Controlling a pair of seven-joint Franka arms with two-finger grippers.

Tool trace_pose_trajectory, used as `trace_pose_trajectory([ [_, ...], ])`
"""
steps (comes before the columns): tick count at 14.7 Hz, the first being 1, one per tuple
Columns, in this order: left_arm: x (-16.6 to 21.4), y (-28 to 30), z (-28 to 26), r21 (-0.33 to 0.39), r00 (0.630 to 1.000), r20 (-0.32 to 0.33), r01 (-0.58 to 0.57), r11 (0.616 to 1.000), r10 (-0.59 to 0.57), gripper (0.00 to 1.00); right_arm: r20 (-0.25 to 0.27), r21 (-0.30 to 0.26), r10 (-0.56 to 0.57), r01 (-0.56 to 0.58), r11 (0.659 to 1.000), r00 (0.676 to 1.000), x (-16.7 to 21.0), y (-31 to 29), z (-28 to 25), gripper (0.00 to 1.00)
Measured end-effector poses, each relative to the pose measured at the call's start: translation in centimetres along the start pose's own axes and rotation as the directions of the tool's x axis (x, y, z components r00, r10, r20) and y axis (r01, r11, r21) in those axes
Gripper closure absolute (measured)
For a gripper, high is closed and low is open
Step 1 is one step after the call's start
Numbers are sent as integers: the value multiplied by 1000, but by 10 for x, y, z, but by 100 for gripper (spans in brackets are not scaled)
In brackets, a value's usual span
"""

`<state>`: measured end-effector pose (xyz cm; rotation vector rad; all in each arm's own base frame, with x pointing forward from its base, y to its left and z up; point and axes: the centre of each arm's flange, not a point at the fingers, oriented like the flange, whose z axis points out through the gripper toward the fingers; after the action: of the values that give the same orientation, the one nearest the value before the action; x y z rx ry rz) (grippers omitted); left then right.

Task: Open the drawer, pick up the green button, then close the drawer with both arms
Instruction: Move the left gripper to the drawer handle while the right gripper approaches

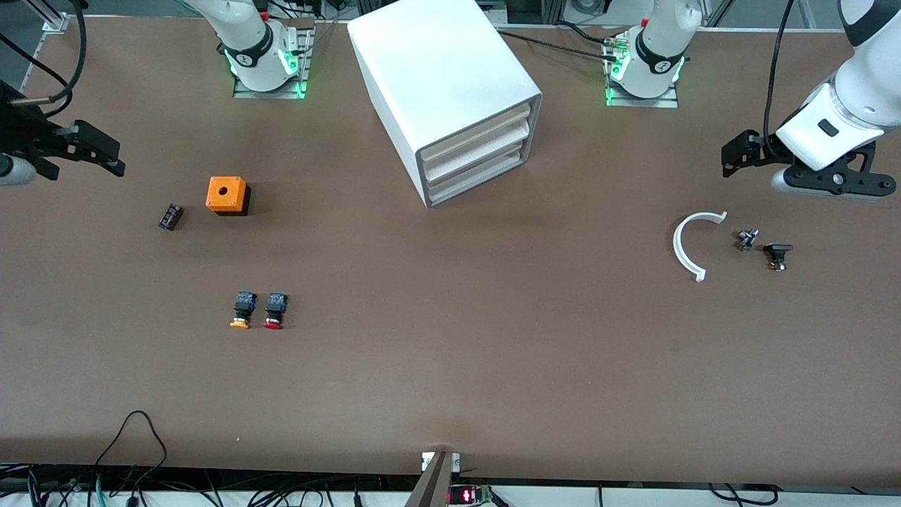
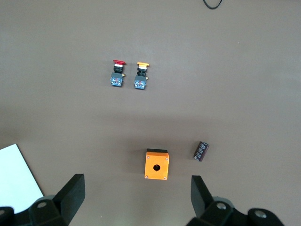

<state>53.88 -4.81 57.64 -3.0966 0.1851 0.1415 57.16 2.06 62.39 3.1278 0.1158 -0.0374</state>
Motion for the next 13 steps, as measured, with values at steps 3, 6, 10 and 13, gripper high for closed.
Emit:
trace_pose_trajectory([
  [3,-1,15,0,-14,1000,9,-25,1000,25,0,84,-1,-2,3,1000,996,15,-2,41,0],
  [6,-5,41,6,-130,997,59,-45,991,53,0,134,21,-27,25,999,991,30,-21,76,0],
  [10,2,76,39,-336,978,180,-42,941,109,0,107,89,45,-54,995,993,45,-79,92,0],
  [13,21,103,83,-517,951,231,-57,854,204,0,79,98,42,-50,994,996,52,-100,99,0],
])
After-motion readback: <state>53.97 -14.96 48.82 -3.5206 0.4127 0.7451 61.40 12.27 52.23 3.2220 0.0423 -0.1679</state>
